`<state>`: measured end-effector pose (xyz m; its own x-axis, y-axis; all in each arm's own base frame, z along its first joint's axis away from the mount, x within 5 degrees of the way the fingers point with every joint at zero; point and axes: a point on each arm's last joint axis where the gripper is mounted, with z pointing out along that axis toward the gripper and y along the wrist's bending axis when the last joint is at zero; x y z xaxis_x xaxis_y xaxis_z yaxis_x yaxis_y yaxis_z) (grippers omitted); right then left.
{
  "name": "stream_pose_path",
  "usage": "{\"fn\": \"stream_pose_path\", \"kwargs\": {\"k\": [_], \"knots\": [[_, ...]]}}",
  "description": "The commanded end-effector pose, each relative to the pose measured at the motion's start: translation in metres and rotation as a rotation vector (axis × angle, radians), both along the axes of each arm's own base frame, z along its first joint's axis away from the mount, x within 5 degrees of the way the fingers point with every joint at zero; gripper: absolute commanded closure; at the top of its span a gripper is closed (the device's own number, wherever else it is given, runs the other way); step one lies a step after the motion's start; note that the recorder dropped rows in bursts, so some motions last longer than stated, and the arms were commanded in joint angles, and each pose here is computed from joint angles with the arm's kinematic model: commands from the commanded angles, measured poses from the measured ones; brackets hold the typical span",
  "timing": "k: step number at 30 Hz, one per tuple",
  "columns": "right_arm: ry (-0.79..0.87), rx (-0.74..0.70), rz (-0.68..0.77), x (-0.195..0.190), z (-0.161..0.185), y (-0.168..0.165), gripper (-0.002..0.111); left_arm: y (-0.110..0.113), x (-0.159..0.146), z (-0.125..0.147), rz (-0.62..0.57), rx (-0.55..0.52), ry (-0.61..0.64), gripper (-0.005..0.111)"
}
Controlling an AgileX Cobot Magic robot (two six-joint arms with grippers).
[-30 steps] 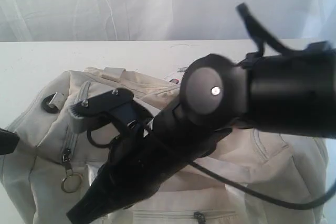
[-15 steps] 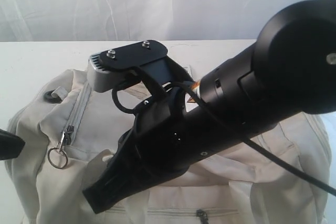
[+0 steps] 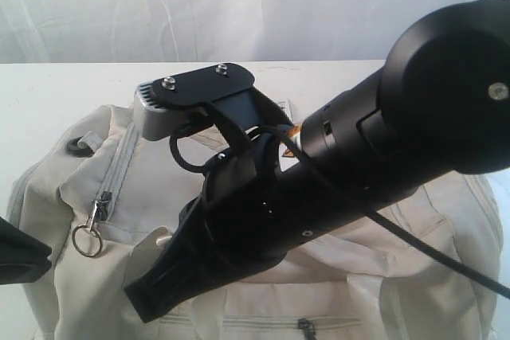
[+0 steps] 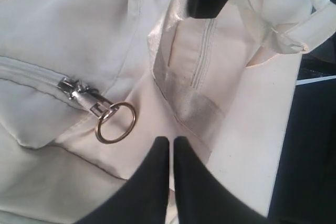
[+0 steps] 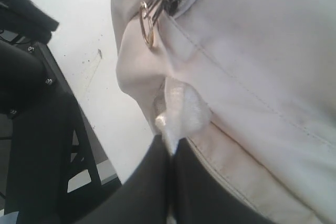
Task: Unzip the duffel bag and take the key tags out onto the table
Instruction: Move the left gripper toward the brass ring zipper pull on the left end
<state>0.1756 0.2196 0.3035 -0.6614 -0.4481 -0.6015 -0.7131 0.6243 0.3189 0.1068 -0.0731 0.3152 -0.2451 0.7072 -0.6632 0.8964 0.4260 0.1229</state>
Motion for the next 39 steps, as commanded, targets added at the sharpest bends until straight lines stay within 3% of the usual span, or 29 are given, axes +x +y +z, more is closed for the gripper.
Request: {"fn": "stream_pose_path", "kwargs": {"k": [1, 5, 8, 13, 19, 20, 23, 27, 33, 39], "knots": [[-0.012, 0.007, -0.007, 0.0, 0.002, -0.001, 0.108, -0.004, 0.0, -0.009, 0.016, -0.06, 0.015, 0.072], [-0.016, 0.011, -0.009, 0.001, 0.003, -0.001, 0.108, -0.005, 0.006, -0.02, 0.072, -0.104, 0.001, 0.051], [-0.016, 0.011, -0.009, 0.001, 0.003, -0.001, 0.108, -0.004, 0.009, -0.03, 0.115, -0.116, -0.012, 0.043], [-0.018, 0.012, -0.01, 0.001, 0.003, -0.001, 0.108, -0.007, 0.016, -0.039, 0.176, -0.197, -0.04, 0.042], [-0.019, 0.013, -0.011, 0.001, 0.003, -0.001, 0.108, -0.011, 0.033, -0.051, 0.207, -0.193, -0.01, 0.043], [-0.019, 0.013, -0.011, 0.001, 0.003, -0.001, 0.108, -0.011, 0.034, -0.052, 0.207, -0.191, -0.006, 0.045], [-0.017, 0.011, -0.01, 0.001, 0.003, -0.001, 0.108, -0.012, 0.036, -0.056, 0.207, -0.183, 0.016, 0.065], [-0.011, 0.006, -0.006, 0.0, 0.002, -0.001, 0.108, -0.012, 0.033, -0.056, 0.188, -0.174, 0.028, 0.105], [-0.009, -0.004, 0.001, 0.0, 0.002, -0.001, 0.108, -0.014, 0.019, -0.028, 0.091, -0.207, 0.01, 0.107], [-0.007, -0.005, 0.001, 0.0, 0.001, -0.002, 0.108, -0.012, 0.017, -0.011, 0.116, -0.219, -0.036, 0.107]]}}
